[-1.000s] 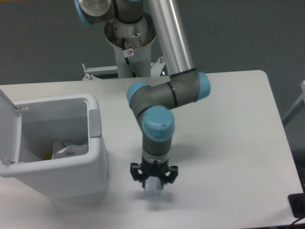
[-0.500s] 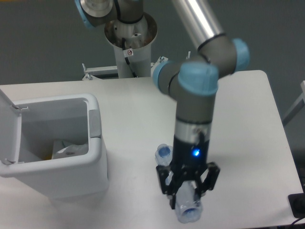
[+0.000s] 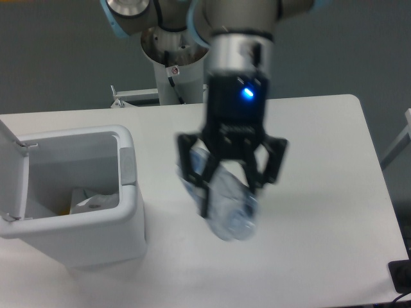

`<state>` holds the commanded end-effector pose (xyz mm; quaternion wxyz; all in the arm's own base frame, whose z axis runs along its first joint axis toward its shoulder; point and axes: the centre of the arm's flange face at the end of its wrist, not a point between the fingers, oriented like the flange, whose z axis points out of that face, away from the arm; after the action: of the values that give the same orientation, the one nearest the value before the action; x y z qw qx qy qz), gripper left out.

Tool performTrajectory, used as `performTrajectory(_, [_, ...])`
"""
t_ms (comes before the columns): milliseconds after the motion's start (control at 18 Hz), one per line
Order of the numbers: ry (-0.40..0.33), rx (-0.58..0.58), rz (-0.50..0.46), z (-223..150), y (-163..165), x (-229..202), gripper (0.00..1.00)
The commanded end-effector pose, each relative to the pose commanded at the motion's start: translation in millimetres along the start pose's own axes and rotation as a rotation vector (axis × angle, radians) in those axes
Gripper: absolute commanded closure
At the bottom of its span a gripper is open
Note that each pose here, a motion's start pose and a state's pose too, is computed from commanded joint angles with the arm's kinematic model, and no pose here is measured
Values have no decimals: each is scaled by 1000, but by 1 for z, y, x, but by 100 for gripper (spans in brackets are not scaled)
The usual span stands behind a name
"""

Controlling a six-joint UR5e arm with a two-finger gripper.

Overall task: Place the trash in the trash can
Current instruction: 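Carry the bottle over the trash bin opening, then lower the bottle into the bin and open the gripper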

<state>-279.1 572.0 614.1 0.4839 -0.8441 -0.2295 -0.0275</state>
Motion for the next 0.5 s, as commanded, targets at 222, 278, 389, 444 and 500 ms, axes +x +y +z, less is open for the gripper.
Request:
performTrajectory(222, [74,-82,44,24,41,58,39])
performTrajectory(278, [78,-86,47,26,43,60,38])
performTrajectory(389, [87,-96,68,30,48,66,34])
performTrajectory(444, [89,-102,80,35,50,64,23])
performTrajectory(500, [91,-103,102,37,50,64,4])
